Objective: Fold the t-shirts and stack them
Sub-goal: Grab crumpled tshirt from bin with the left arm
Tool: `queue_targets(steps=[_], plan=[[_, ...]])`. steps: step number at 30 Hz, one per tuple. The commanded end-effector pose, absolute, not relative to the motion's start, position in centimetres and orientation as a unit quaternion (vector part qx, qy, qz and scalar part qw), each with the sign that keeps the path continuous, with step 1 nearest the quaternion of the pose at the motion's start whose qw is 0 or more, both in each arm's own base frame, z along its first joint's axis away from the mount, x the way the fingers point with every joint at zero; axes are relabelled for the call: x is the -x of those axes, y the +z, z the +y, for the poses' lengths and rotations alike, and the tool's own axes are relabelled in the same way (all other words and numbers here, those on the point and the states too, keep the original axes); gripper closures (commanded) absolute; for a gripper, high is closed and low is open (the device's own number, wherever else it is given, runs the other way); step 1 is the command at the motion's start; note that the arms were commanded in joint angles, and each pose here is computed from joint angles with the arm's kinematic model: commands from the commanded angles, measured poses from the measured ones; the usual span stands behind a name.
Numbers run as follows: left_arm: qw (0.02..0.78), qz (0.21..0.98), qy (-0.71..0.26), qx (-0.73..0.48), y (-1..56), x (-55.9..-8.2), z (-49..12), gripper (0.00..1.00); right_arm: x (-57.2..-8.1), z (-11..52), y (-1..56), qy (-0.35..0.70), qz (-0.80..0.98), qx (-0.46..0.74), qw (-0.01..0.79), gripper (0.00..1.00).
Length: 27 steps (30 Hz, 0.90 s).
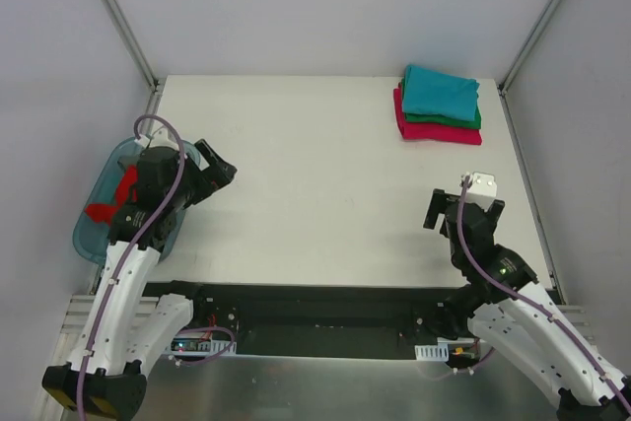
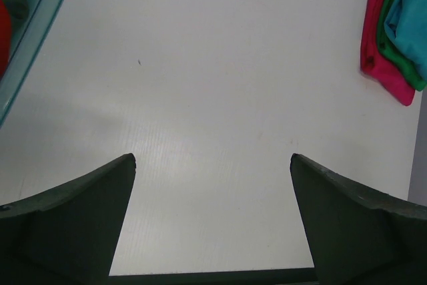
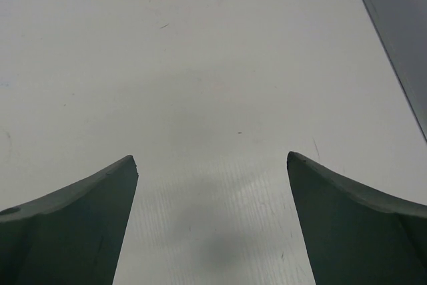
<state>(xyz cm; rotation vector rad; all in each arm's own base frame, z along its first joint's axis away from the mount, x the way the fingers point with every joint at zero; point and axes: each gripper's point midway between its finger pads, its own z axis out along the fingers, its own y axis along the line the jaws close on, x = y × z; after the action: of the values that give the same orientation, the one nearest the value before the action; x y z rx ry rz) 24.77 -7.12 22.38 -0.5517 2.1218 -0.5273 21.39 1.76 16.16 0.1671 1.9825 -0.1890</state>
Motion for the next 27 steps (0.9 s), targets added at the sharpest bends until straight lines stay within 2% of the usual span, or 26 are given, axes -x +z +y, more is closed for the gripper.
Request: queue_targets(steps=[1,6,9,14,21,27], plan=[[0.453,0.836,-0.185,0.247,24.2,-26.7,-6.0,0.01,-22.1,3.8,17.4,-0.029,0.832,-0.045,0.553,0.04],[0.437,0.82,-0.093,0.359,22.9,-28.6,-1.2,0.01,-22.2,4.6,16.8,-0.007,0.83,-0.037,0.557,0.04],[0.384,0.809,-0.094,0.434,20.8,-29.9,2.1,0.01,-22.0,4.4,16.7,-0.01,0.828,-0.039,0.559,0.04],[0.337,0.765,-0.004,0.549,16.7,-28.9,8.2,0.01,-22.2,4.1,16.3,-0.021,0.826,-0.036,0.562,0.04],[0.302,0.734,0.127,0.594,12.5,-25.6,12.8,0.01,-22.1,3.3,15.4,-0.059,0.842,-0.037,0.535,0.04],[0.279,0.749,0.155,0.581,11.3,-25.6,13.5,0.01,-22.5,3.5,14.6,-0.075,0.851,-0.026,0.519,0.04]])
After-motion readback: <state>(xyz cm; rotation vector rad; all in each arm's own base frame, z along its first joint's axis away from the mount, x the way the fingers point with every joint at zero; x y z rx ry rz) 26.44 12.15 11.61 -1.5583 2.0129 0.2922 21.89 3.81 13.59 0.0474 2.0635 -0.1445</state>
